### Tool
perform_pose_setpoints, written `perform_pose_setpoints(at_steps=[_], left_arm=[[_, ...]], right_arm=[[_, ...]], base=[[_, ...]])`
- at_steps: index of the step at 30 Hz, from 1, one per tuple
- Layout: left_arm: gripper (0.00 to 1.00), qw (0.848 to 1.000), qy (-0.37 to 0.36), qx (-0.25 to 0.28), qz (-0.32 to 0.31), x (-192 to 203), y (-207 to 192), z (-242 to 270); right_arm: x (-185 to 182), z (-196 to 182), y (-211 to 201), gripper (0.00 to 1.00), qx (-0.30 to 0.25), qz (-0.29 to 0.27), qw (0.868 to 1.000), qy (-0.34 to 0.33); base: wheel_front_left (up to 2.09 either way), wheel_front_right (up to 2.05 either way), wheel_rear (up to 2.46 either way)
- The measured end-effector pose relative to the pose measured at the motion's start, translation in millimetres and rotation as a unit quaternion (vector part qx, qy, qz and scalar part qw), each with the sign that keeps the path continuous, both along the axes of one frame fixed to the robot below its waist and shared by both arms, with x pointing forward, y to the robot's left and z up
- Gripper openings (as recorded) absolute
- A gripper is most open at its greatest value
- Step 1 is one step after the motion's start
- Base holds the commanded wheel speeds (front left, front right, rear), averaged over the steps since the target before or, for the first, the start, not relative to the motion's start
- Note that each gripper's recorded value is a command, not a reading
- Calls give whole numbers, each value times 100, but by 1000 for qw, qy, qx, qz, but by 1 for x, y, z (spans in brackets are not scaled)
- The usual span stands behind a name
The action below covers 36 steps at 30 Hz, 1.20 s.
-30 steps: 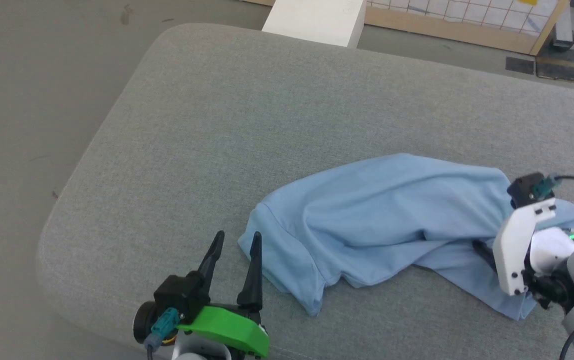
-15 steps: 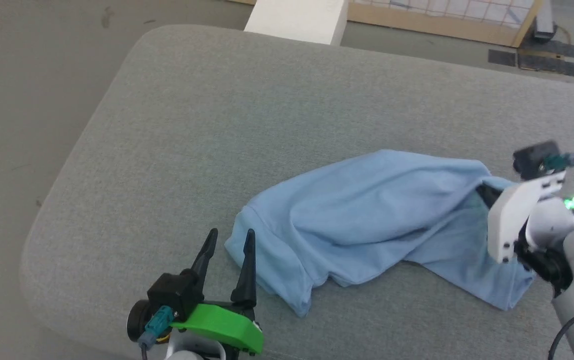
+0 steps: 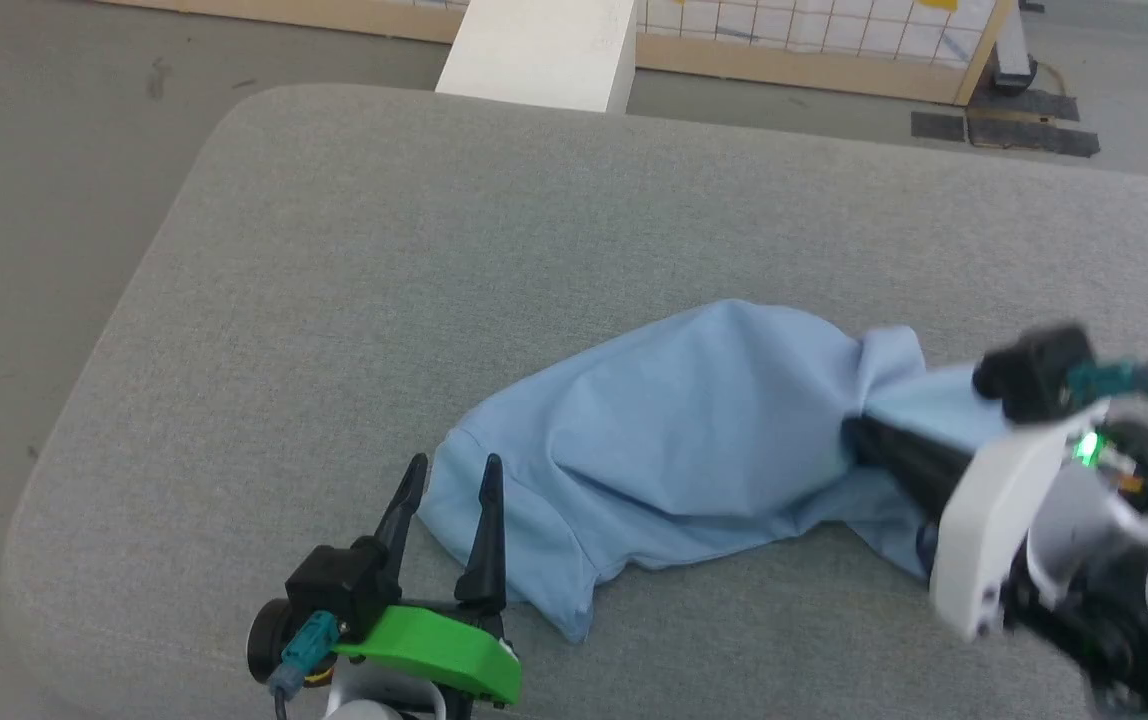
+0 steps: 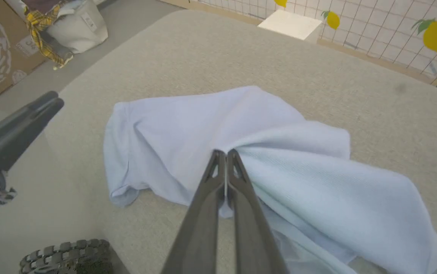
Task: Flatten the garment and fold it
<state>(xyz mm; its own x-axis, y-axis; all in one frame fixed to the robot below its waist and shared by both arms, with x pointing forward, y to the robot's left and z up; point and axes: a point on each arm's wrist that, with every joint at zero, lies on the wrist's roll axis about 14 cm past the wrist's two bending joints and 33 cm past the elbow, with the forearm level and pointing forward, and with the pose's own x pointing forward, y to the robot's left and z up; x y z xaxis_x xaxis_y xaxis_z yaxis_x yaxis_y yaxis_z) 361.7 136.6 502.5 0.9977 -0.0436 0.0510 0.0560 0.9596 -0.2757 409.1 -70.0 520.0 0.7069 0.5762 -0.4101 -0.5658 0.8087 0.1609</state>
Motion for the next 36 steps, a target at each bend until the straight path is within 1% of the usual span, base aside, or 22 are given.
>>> perform_pose_setpoints(at_steps=[4, 6, 8, 10, 12, 13, 14, 15, 16, 19, 23, 25, 28, 30, 32, 36], left_arm=[[100, 1000, 6, 0, 7, 0, 4, -3], [100, 1000, 8, 0, 11, 0, 7, -5], [100, 1000, 12, 1, 14, 0, 9, -7], [100, 1000, 15, 1, 17, -1, 10, -9], [100, 1000, 18, 1, 19, -1, 11, -11], [100, 1000, 18, 1, 19, -1, 12, -11], [100, 1000, 19, 2, 19, -2, 12, -11], [100, 1000, 18, 2, 19, -2, 12, -11], [100, 1000, 17, 2, 19, -2, 12, -10], [100, 1000, 12, 2, 19, -3, 12, -7], [100, 1000, 5, 2, 15, -3, 10, -3], [100, 1000, 3, 2, 12, -4, 8, -2], [100, 1000, 0, 1, 8, -4, 5, 0], [100, 1000, 0, 1, 6, -3, 4, 0], [100, 1000, 2, 0, 6, -3, 3, -1], [100, 1000, 10, 0, 4, -1, 2, -6]], right_arm=[[-45, -41, 4, 0, -10, 27, 995, 91], [-71, -67, 1, 0, -20, 32, 988, 149], [-97, -92, -6, 0, -36, 35, 978, 203], [-109, -106, -15, 0, -42, 23, 972, 230], [-110, -116, -23, 0, -71, 19, 972, 224], [-106, -117, -26, 14, -72, 11, 974, 217], [-103, -117, -28, 38, -72, 2, 976, 207], [-101, -117, -28, 90, -77, 0, 978, 195], [-97, -115, -28, 100, -75, -6, 980, 183], [-85, -102, -21, 100, -46, -21, 987, 151], [-71, -74, -11, 100, 12, -32, 991, 126], [-60, -50, -7, 100, 48, -38, 992, 106], [-37, -15, -15, 100, 76, -54, 994, 64], [-17, 4, -27, 100, 58, -69, 996, 22], [7, 18, -43, 100, 48, -98, 994, -14], [39, 8, -49, 100, 8, -111, 994, -11]], base=[[0, 0, 0], [0, 0, 0], [0, 0, 0], [0, 0, 0], [0, 0, 0], [0, 0, 0], [0, 0, 0], [0, 0, 0], [0, 0, 0], [0, 0, 0], [0, 0, 0], [0, 0, 0], [0, 0, 0], [0, 0, 0], [0, 0, 0], [0, 0, 0]])
